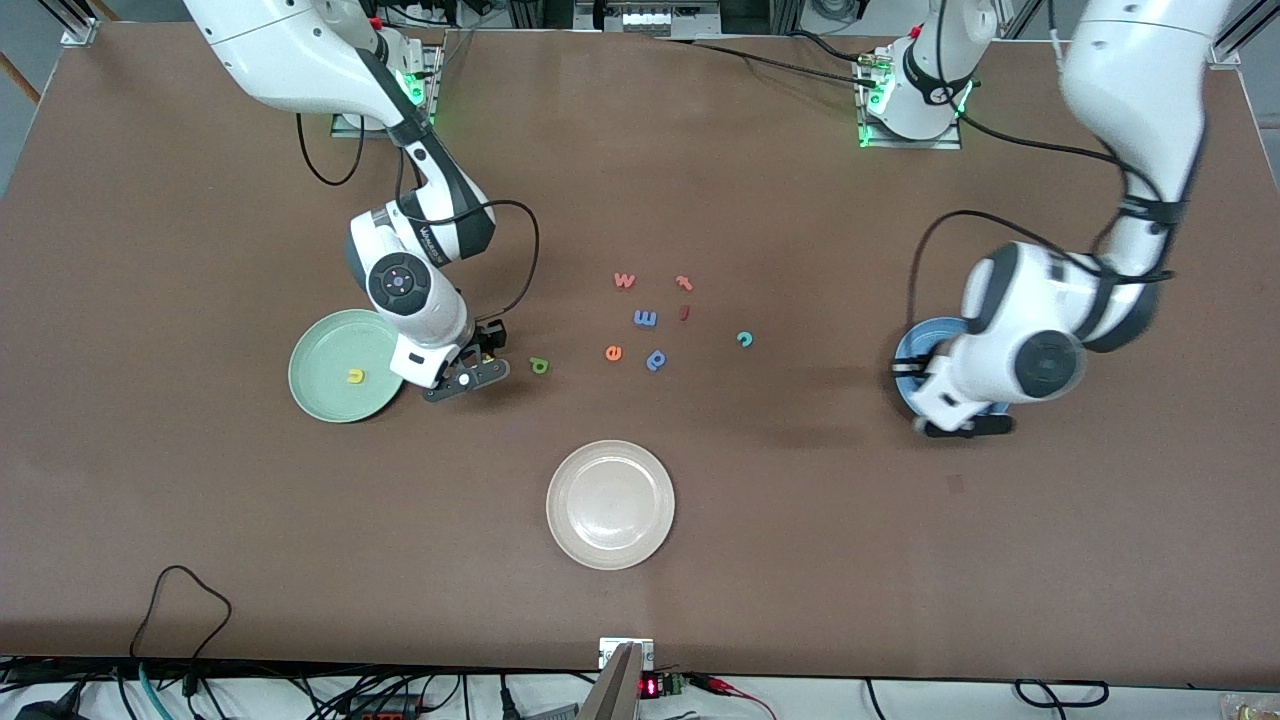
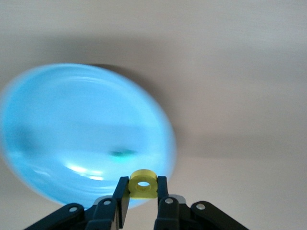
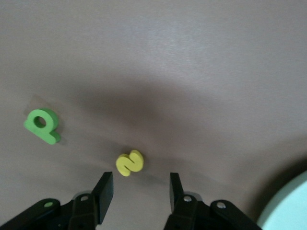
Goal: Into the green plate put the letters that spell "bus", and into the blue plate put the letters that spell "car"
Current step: 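Carry the yellow a to the blue plate and open the left gripper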
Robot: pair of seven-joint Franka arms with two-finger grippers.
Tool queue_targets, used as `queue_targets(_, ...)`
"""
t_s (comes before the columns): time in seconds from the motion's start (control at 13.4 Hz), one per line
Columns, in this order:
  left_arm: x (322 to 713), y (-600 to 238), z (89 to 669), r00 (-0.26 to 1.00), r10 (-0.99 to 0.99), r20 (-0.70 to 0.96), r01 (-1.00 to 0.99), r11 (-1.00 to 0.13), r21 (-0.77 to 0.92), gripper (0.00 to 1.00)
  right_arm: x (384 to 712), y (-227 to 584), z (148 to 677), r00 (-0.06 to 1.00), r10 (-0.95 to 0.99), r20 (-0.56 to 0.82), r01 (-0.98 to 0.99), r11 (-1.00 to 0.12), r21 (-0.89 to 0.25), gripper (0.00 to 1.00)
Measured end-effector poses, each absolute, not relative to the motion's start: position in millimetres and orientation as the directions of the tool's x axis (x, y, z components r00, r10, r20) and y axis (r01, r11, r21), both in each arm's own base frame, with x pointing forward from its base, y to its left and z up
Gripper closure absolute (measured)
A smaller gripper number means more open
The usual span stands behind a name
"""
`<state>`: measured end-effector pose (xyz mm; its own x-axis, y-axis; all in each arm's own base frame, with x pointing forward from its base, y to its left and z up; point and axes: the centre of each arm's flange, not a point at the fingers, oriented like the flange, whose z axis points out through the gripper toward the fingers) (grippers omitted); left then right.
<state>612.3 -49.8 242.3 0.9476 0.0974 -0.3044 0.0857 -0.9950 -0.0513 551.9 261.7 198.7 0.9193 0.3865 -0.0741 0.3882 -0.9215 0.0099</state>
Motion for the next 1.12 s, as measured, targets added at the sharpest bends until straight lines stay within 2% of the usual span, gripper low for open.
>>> queue_targets(0.22,608,16,211,0.938,0.112,-0.327,0.094,-0.993,-0.072,0.73,549,266,192,0.919,0.387,-0.076,0.389,-0.921,0.009,0.44)
queue_targets(0.52,605,19,191,0.935,0.090,-0.344,0.077,-0.996,-0.050,0.69,548,269,185,0.917,0.392,-0.070,0.394,-0.919,0.006,0.47)
queue_targets(0.9,613,-50,223,0.953,-0.026,-0.301,-0.024,-1.000,0.010,0.24,549,269,184,0.918,0.392,-0.060,0.393,-0.919,0.005,0.53)
queue_targets(1.04,608,-102,238,0.953,-0.112,-0.282,-0.102,-0.994,0.050,0.01,549,270,183,0.918,0.392,-0.059,0.393,-0.919,0.005,0.53)
queue_targets(1.12,604,-130,242,0.949,-0.156,-0.273,-0.142,-0.987,0.071,0.00,549,270,182,0.918,0.392,-0.056,0.393,-0.919,0.004,0.53)
